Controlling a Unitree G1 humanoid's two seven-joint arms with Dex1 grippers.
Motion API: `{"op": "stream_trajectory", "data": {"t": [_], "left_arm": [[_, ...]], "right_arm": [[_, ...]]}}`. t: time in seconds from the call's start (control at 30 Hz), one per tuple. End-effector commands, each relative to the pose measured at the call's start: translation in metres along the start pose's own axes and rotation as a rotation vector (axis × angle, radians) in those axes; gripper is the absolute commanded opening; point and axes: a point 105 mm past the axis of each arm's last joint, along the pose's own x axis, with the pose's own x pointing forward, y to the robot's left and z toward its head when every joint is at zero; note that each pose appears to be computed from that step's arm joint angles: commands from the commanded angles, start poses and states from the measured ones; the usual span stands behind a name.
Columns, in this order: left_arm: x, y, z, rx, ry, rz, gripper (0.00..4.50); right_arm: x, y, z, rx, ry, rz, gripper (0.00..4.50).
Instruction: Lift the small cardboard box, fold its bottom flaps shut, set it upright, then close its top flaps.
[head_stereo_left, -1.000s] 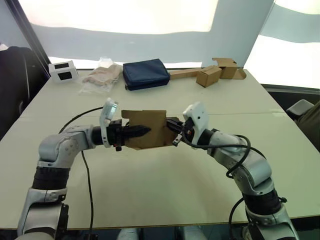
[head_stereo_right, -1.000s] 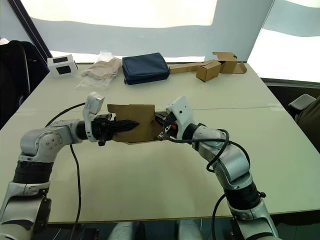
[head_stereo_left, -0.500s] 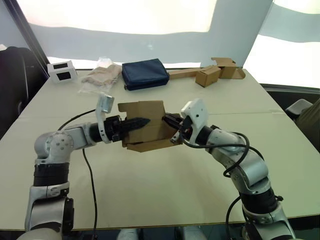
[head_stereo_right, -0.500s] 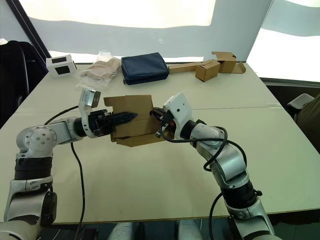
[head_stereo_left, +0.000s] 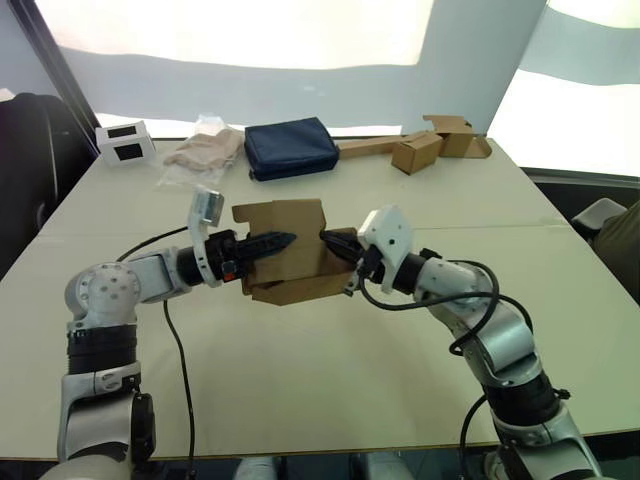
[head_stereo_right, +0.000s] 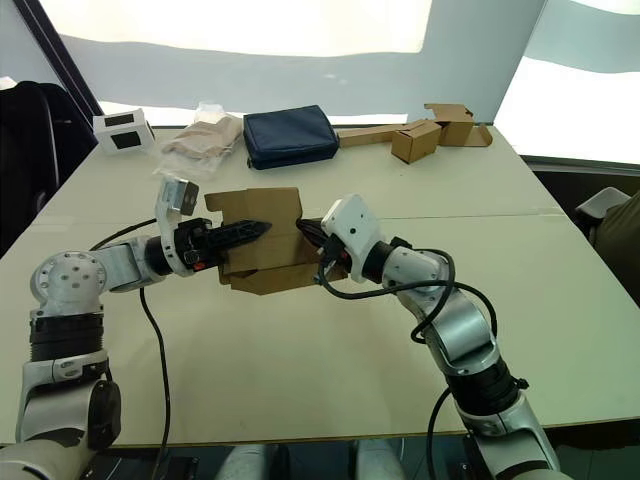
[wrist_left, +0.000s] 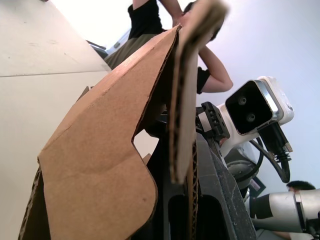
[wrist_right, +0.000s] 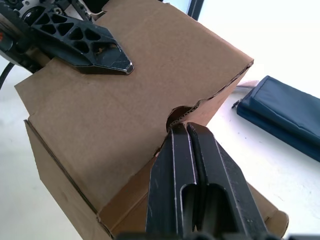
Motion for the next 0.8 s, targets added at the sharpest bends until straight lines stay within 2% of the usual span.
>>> {"op": "stream_trajectory", "data": {"t": [0.03, 0.17, 0.43, 0.53, 0.7, 0.8], "left_arm": [[0.001, -0.011, 0.007, 0.208, 0.029, -0.014, 0.01], [0.002, -0.011, 0.004, 0.357, 0.072, -0.020, 0.01], [0.009, -0.009, 0.001, 0.616, 0.136, -0.031, 0.01], [0.013, -0.006, 0.007, 0.736, 0.120, -0.008, 0.01], [0.017, -0.008, 0.018, 0.832, 0.098, -0.011, 0.01], [0.015, -0.006, 0.020, 0.879, 0.107, -0.006, 0.01]], "right_arm": [[-0.014, 0.002, 0.016, 0.066, -0.069, 0.050, 0.00], [-0.024, -0.001, 0.013, 0.149, -0.063, 0.059, 0.00], [-0.024, -0.010, 0.020, 0.255, -0.115, 0.033, 0.00], [-0.027, -0.012, 0.020, 0.267, -0.112, 0.033, 0.00], [-0.043, -0.012, 0.021, 0.324, -0.092, 0.085, 0.00], [-0.051, -0.025, 0.021, 0.349, -0.099, 0.038, 0.00]]}}
